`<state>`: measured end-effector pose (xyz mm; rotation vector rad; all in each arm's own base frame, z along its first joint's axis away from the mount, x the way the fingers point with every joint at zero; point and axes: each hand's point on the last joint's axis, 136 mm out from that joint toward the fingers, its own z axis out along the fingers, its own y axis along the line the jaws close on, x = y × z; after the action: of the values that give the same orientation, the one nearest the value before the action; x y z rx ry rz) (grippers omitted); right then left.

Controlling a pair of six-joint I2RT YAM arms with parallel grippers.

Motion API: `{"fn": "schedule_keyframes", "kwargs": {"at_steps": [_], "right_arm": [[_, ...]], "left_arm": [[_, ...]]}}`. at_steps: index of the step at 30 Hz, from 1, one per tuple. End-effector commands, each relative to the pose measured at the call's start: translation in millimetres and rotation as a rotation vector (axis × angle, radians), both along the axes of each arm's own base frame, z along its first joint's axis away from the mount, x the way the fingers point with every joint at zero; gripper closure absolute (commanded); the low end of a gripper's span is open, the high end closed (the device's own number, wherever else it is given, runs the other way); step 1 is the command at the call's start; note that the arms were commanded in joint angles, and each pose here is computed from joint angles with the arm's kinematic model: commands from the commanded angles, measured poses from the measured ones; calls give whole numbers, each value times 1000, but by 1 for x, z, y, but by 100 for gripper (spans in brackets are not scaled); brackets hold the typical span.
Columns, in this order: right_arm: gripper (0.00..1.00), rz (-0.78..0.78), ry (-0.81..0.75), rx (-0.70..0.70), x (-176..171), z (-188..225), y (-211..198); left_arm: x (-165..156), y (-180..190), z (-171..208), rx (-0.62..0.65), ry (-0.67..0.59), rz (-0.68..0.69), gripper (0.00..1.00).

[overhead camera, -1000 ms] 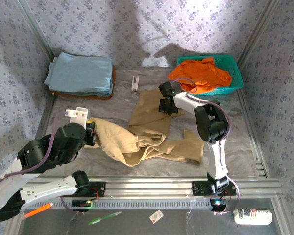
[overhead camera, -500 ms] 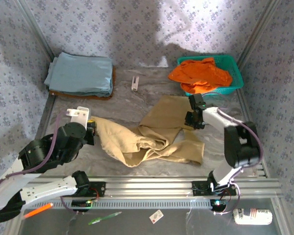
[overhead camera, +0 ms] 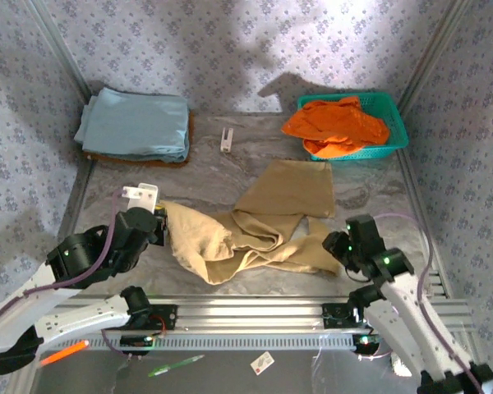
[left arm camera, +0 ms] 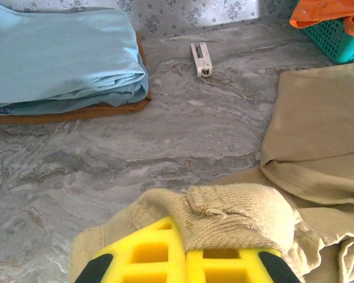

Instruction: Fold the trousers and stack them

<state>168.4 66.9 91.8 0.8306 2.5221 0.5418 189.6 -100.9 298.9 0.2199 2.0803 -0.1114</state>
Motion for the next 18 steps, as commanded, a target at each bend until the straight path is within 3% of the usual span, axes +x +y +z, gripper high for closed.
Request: {"fn": "schedule_keyframes", "kwargs": {"at_steps": [1, 7, 14, 18], "right_arm": [[48, -134, 147, 130, -33, -24, 5], [39, -171, 236, 213, -39, -54, 20], [38, -221, 269, 204, -37, -71, 17], [43, -232, 229, 215, -32, -66, 14]], "left_arm": [[5, -3, 8, -54, -19, 26, 100], [7, -3, 6, -70, -8, 34, 100], [5, 0, 8, -74, 0, 41, 100], [4, 3, 10, -75, -3, 44, 100]]}}
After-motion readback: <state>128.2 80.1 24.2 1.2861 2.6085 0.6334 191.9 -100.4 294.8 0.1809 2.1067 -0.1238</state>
